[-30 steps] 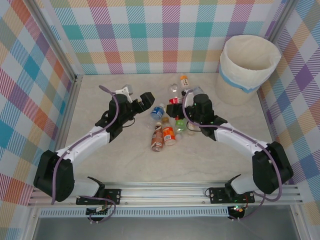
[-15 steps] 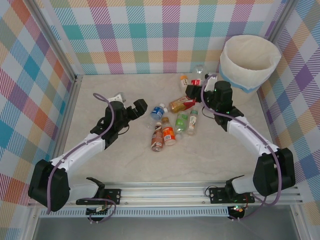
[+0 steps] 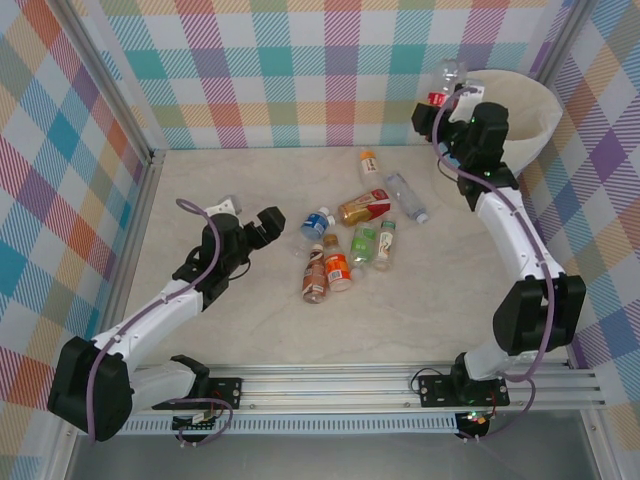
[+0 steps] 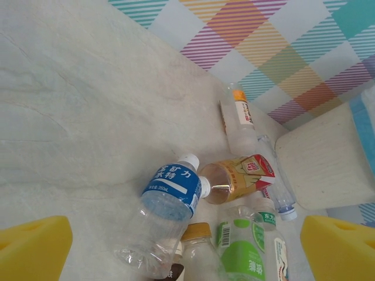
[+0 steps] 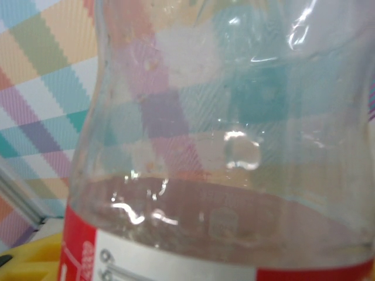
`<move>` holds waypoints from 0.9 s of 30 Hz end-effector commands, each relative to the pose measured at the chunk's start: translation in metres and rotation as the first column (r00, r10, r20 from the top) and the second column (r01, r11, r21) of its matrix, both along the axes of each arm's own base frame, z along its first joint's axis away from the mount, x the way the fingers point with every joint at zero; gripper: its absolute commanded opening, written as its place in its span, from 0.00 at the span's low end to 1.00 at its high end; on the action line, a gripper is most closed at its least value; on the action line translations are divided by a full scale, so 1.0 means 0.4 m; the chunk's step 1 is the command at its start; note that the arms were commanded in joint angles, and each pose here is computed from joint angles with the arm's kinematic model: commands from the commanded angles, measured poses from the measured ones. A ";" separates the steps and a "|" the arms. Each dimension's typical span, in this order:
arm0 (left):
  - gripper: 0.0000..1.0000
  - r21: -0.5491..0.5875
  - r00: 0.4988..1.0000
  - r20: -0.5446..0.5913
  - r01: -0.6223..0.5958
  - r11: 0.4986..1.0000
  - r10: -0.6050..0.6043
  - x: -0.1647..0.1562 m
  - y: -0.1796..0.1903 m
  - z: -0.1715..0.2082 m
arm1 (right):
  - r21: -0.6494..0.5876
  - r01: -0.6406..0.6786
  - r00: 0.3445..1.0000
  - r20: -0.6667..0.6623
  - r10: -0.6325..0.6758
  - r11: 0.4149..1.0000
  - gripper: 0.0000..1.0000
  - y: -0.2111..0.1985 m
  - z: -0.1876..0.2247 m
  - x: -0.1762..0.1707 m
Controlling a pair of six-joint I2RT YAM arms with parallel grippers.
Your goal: Put the plastic bottles in the bin
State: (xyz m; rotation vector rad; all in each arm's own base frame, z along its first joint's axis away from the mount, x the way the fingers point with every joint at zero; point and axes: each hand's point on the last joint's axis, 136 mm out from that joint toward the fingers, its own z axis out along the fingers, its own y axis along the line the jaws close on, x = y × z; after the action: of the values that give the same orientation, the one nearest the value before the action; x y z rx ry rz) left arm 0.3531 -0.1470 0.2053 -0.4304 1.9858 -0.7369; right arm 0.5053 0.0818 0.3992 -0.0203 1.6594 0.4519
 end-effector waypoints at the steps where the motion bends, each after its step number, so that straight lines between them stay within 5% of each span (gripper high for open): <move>1: 1.00 -0.005 0.999 0.026 -0.019 1.000 0.019 0.002 0.019 0.009 | -0.096 0.137 0.991 0.009 -0.137 0.986 0.57 -0.105 0.025 0.039; 9: 1.00 -0.028 0.998 0.012 -0.056 0.998 0.056 -0.001 0.033 -0.002 | -0.225 0.452 0.886 0.006 -0.463 0.863 0.58 -0.342 0.028 0.109; 19: 1.00 -0.008 0.995 0.002 -0.097 0.995 0.097 -0.023 0.064 -0.017 | -0.485 0.602 0.743 0.050 -0.667 0.634 0.61 -0.556 -0.002 0.150; 27: 1.00 -0.032 0.993 -0.017 -0.119 0.992 0.118 -0.020 0.068 -0.027 | -0.489 0.653 0.688 0.062 -0.723 0.579 0.92 -0.577 -0.008 0.150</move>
State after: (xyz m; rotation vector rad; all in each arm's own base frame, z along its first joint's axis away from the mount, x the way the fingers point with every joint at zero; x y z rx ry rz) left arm 0.3438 -0.1288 0.1966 -0.5232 1.9613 -0.7085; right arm 0.5740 -0.1431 0.3694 0.2433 1.7959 -0.5420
